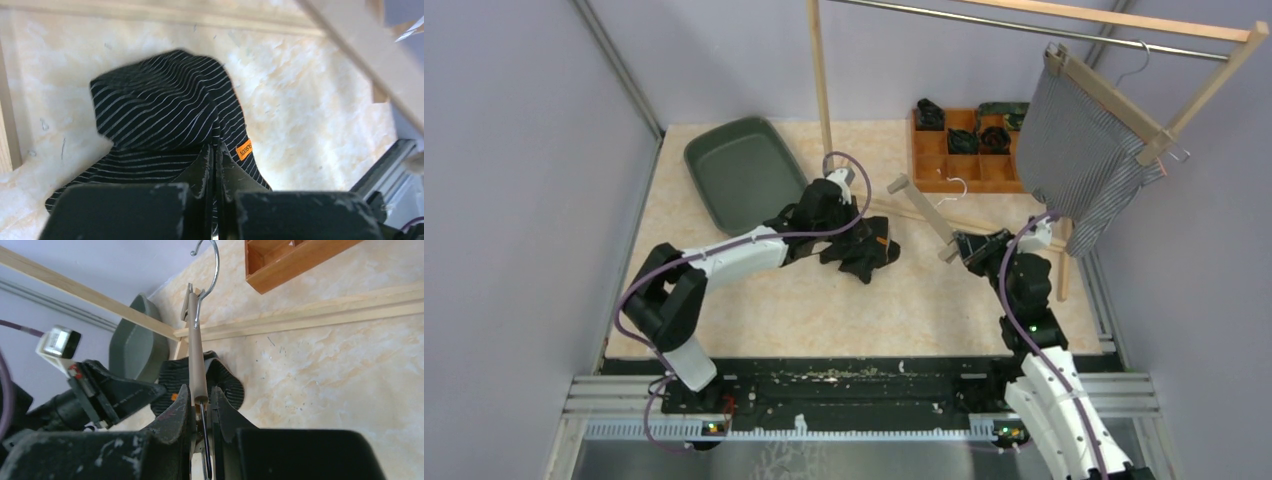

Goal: Clip the underwear to the hanger
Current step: Clamp the underwear onto the hanger.

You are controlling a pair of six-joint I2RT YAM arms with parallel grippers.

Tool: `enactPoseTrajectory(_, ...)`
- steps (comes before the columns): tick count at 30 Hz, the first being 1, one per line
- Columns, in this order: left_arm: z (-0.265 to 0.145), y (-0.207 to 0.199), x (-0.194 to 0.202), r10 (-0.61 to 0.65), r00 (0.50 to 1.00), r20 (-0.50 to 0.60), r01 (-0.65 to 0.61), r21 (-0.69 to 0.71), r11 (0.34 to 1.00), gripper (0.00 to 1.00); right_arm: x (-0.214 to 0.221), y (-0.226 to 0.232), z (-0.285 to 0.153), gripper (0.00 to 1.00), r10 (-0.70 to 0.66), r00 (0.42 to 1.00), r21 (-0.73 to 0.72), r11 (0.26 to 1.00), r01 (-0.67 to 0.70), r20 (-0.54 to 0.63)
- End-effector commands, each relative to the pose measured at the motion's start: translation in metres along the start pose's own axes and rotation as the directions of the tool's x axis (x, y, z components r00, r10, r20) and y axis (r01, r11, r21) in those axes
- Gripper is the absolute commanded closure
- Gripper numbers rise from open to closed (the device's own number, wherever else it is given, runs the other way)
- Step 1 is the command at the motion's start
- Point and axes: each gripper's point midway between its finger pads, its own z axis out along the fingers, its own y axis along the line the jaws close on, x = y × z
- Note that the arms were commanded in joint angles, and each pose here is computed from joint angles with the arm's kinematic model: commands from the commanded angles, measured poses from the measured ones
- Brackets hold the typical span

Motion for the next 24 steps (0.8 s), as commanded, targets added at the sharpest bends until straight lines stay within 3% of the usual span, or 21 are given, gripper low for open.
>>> enactPoseTrajectory(1, -0.018, -0.032, -0.043, -0.034, 0.994, 0.105, 0.027, 0.074, 0.997, 1.00, -0.021, 0.021, 0.003, 1.00, 0.070, 0.993, -0.107, 0.992, -0.060, 0.097)
enactPoseTrajectory(9, -0.014, -0.045, -0.037, -0.131, 0.987, 0.088, 0.117, 0.155, 0.981, 1.00, -0.018, 0.024, 0.014, 1.00, 0.231, 0.965, -0.204, 0.958, -0.202, 0.127)
enactPoseTrajectory(24, -0.017, -0.073, -0.043, -0.258, 0.963, 0.084, 0.217, 0.329, 0.919, 1.00, -0.012, 0.028, 0.035, 1.00, 0.407, 0.898, -0.248, 0.899, -0.361, 0.168)
